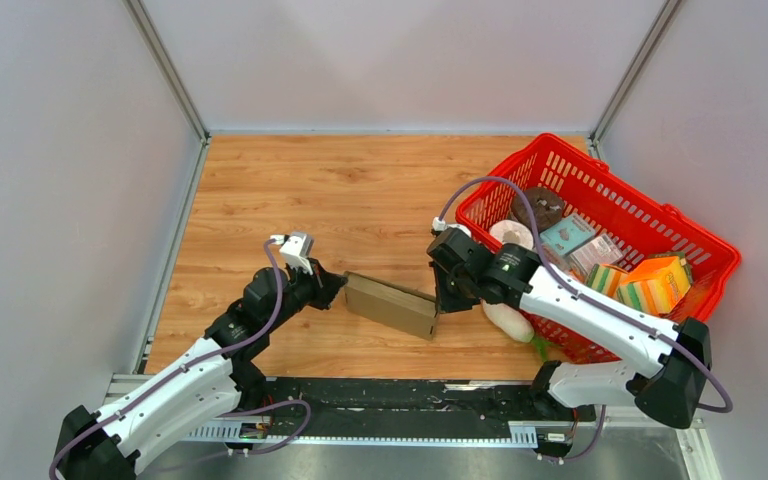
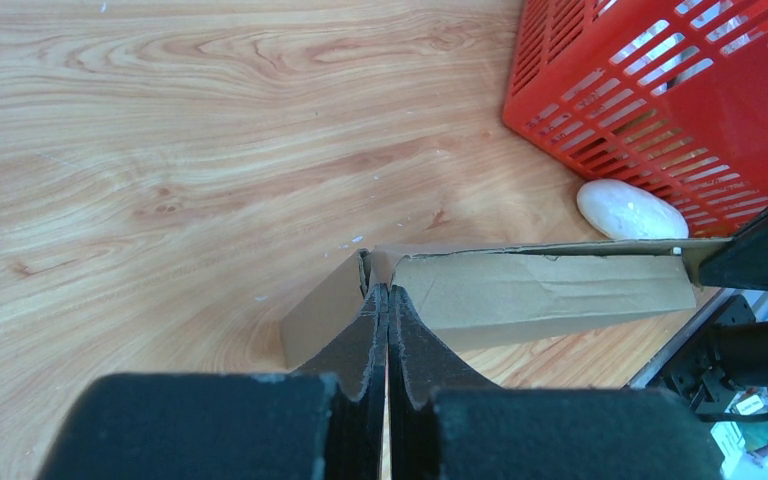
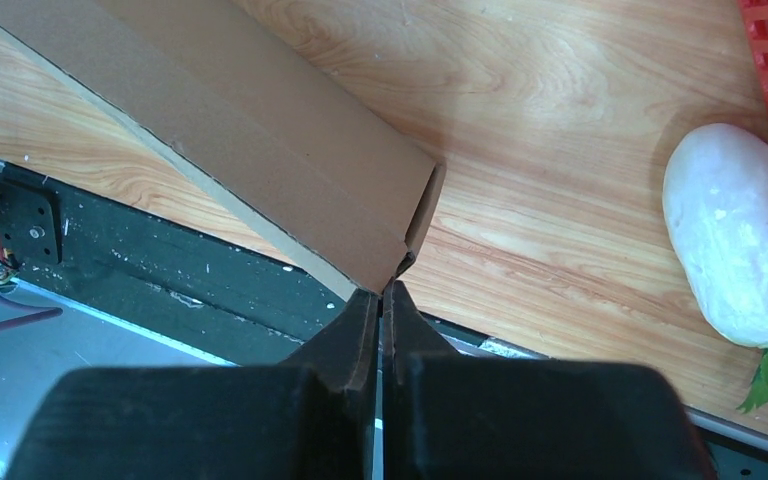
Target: Fold the paper box
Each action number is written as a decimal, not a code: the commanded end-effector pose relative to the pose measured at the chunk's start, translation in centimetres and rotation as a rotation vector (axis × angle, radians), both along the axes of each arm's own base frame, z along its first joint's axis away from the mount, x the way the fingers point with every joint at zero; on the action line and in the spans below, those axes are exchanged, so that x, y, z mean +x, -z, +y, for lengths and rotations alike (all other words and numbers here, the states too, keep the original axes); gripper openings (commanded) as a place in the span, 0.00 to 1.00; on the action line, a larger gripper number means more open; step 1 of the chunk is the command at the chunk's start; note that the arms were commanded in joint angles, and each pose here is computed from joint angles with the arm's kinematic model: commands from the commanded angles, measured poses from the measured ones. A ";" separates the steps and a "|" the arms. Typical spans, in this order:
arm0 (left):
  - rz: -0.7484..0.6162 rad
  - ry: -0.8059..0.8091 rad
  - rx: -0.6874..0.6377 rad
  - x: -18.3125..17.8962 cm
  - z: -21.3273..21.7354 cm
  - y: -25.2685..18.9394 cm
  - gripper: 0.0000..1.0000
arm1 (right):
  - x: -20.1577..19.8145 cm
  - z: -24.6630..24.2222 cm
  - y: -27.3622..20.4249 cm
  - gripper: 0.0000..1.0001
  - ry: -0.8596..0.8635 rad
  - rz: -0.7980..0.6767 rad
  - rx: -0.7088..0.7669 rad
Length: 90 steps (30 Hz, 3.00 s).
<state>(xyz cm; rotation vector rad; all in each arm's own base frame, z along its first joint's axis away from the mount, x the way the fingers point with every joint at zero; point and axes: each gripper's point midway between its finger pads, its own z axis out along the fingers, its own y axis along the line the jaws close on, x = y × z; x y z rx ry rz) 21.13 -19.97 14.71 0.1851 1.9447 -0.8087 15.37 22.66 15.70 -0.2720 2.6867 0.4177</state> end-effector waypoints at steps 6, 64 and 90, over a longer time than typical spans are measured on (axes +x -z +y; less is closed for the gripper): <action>0.070 0.012 0.056 -1.0 0.4 2.3 0.00 | 0.1 1.6 -1.2 0.01 0.037 0.035 0.078; 0.076 -0.018 0.044 -1.1 0.8 2.8 0.00 | 1.7 5.8 -2.5 0.73 -0.647 -0.722 -0.416; 0.074 -0.018 0.042 -1.1 0.8 2.8 0.00 | 3.1 7.6 -1.8 0.84 -0.672 -0.771 -0.500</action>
